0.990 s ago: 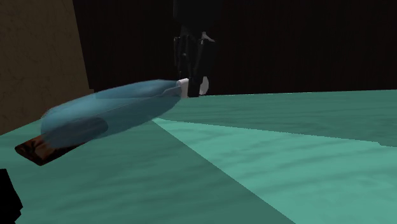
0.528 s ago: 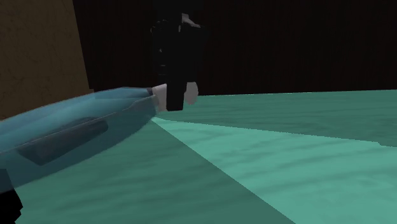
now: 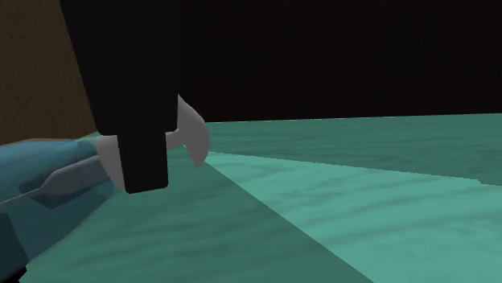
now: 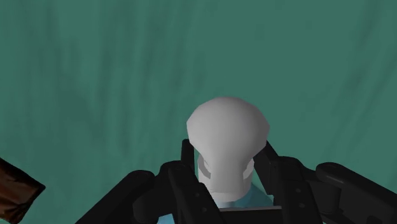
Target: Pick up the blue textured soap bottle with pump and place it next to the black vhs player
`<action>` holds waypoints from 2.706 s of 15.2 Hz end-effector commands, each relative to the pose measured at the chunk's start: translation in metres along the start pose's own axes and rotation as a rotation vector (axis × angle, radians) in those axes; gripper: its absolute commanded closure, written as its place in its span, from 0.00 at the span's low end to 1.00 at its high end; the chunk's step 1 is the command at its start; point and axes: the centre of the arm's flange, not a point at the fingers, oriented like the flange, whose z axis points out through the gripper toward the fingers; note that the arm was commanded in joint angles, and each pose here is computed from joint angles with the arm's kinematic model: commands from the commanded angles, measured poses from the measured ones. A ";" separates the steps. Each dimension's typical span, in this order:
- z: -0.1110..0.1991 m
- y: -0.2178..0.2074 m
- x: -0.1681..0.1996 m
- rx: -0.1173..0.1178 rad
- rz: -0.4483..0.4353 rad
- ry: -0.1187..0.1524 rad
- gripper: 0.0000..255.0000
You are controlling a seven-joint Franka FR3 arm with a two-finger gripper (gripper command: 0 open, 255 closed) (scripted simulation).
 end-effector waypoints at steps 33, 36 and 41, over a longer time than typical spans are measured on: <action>0.157 -0.036 0.006 0.000 0.001 0.001 1.00; 0.157 -0.036 0.006 0.000 0.001 0.001 1.00; 0.157 -0.036 0.006 0.000 0.001 0.001 0.00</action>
